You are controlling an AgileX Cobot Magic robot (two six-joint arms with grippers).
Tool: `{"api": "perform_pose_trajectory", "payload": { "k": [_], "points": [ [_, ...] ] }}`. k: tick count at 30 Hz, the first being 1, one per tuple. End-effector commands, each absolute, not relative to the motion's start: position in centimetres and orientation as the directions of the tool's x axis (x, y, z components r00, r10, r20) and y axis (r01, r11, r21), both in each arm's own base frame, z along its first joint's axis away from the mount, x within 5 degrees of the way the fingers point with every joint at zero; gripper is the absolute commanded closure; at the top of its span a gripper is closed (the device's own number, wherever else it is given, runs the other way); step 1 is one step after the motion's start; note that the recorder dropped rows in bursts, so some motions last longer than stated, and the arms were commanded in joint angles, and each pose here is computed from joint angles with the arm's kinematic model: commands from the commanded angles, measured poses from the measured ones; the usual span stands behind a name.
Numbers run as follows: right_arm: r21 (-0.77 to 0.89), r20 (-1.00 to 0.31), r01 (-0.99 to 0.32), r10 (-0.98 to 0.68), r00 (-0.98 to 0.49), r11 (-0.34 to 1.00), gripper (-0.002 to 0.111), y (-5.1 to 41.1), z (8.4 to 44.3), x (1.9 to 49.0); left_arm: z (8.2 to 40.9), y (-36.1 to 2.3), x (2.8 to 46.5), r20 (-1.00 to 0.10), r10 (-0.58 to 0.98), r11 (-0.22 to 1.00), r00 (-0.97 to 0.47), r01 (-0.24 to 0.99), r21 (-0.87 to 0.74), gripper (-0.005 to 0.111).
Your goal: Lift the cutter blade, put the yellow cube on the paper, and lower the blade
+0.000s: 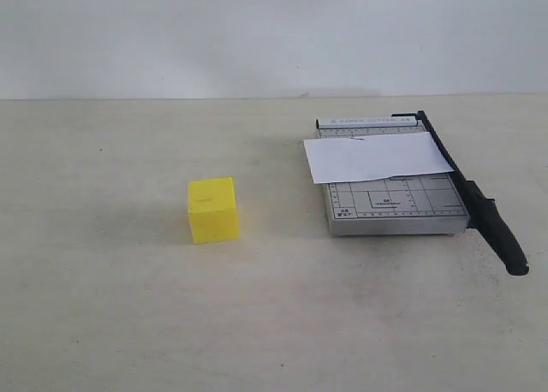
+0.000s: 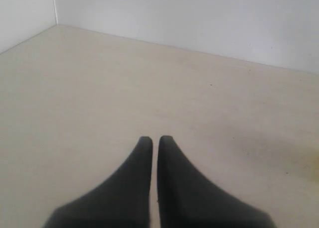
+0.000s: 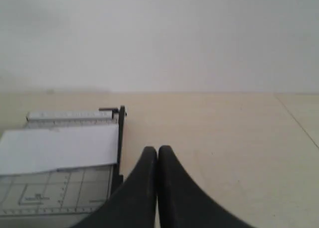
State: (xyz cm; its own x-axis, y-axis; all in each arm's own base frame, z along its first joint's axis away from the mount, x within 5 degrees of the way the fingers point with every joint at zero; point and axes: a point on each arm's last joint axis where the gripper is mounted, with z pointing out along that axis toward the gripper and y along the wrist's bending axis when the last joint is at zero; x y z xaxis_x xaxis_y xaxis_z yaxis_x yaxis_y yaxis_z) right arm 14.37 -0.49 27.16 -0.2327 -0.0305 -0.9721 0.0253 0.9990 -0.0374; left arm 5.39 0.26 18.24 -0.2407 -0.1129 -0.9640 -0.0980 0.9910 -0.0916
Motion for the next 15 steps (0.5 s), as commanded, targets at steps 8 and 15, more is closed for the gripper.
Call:
{"api": "perform_pose_trajectory", "payload": {
  "k": [8, 15],
  "points": [
    [-0.032, -0.790, -0.053, -0.058, -0.611, 0.998, 0.059, 0.6, 22.2, 23.4, 18.3, 0.2, 5.4, -0.965, -0.122, 0.990, -0.231, -0.092, -0.103, 0.102],
    [-0.026, -0.699, -0.074, -0.071, -0.711, 0.997, 0.052, 1.1, 19.3, 25.1, 18.3, 0.2, 5.4, -0.965, -0.122, 0.990, -0.231, -0.092, -0.103, 0.102]
  ]
}}
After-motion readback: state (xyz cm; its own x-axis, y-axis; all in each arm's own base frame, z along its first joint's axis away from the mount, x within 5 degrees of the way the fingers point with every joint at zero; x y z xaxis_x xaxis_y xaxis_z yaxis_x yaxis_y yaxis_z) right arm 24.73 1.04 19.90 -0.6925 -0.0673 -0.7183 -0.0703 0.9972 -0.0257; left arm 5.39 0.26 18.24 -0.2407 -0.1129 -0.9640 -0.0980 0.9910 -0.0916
